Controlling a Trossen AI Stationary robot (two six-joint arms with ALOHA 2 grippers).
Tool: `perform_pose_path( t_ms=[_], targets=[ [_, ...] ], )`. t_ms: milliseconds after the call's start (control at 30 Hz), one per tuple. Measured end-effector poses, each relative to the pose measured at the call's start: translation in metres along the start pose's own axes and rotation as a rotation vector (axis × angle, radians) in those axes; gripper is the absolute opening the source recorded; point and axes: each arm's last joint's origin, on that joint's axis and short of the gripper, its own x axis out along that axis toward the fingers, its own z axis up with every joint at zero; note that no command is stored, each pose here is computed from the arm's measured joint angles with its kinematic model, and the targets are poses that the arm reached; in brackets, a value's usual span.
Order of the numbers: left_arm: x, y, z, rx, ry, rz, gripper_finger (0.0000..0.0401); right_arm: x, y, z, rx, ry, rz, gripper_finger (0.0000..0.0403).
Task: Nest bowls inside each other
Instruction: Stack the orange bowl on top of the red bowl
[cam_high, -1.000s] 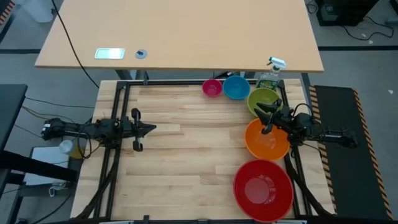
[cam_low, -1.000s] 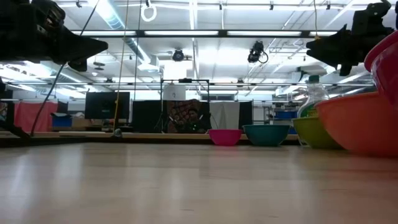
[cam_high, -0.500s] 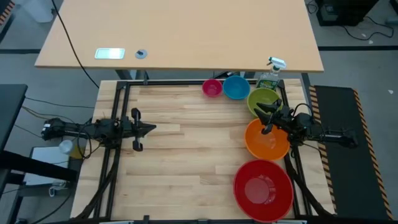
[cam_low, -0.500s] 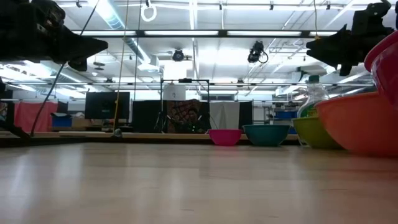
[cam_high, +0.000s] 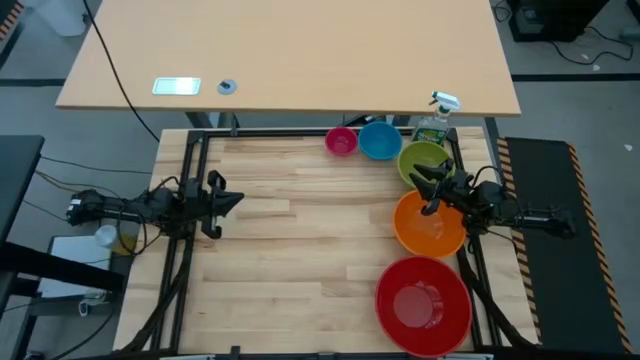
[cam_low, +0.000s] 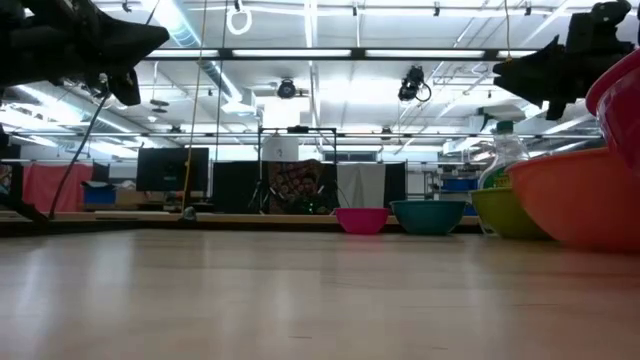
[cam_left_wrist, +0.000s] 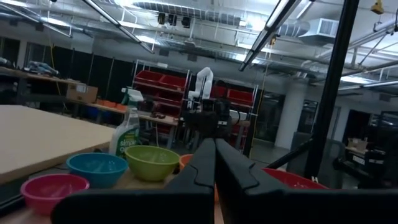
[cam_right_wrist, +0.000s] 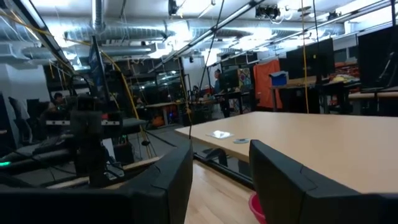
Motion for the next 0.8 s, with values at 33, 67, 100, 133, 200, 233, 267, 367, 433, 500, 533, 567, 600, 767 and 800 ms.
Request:
perform_pose_path(
  t_ms=[33, 67, 100, 133, 200, 233, 267, 367, 433, 500, 533, 567, 600, 767, 800],
  targets=[
    [0.0, 0.0, 0.0, 0.0, 0.001, 0.0, 0.0007, 0.0, 0.0, 0.002, 0.008, -0.018, 0.001, 0.0165],
    [0.0, 0.0, 0.0, 0.0, 0.001, 0.0, 0.0007, 0.0, 0.0, 0.004, 0.018, -0.041, 0.002, 0.0165],
    [0.0, 0.0, 0.0, 0.0, 0.001, 0.0, 0.0007, 0.0, 0.0, 0.007, 0.035, -0.068, 0.003, 0.0165],
    [0.0, 0.0, 0.0, 0.0, 0.001, 0.0, 0.0007, -0.001, 0.0, 0.01, 0.047, -0.1, 0.005, 0.0165],
    [0.0, 0.0, 0.0, 0.0, 0.001, 0.0, 0.0007, -0.001, 0.0, 0.017, 0.042, -0.167, 0.006, 0.0165],
    [0.0, 0.0, 0.0, 0.0, 0.001, 0.0, 0.0007, -0.002, 0.0, 0.02, 0.03, -0.195, 0.007, 0.0165],
    [0.0, 0.0, 0.0, -0.001, -0.002, 0.001, 0.0007, -0.002, 0.0, 0.022, 0.013, -0.212, 0.015, 0.0165],
    [0.0, 0.0, 0.003, 0.021, -0.033, 0.022, 0.0007, 0.0, 0.001, 0.037, -0.017, -0.202, -0.02, 0.0165],
    [0.0, 0.0, 0.006, 0.054, -0.063, 0.032, 0.0007, 0.006, 0.003, 0.052, -0.074, -0.128, -0.029, 0.0164],
    [0.0, 0.0, 0.008, 0.067, -0.085, 0.031, 0.0007, 0.015, 0.007, 0.063, -0.132, 0.01, -0.027, 0.0163],
    [0.0, 0.0, 0.008, 0.079, -0.088, 0.031, 0.0007, 0.02, 0.009, 0.068, -0.154, 0.078, -0.033, 0.0162],
    [0.0, 0.0, 0.008, 0.091, -0.082, 0.033, 0.0007, 0.027, 0.011, 0.075, -0.172, 0.143, -0.045, 0.0162],
    [0.001, 0.0, 0.007, 0.099, -0.074, 0.037, 0.0007, 0.033, 0.013, 0.082, -0.181, 0.204, -0.069, 0.0162],
    [0.005, 0.002, -0.001, 0.129, -0.01, 0.116, 0.0007, 0.064, 0.021, 0.095, -0.262, 0.579, -0.126, 0.0162],
    [0.006, 0.003, -0.003, 0.143, 0.006, 0.13, 0.0007, 0.071, 0.022, 0.095, -0.297, 0.657, -0.119, 0.0162]
  ],
)
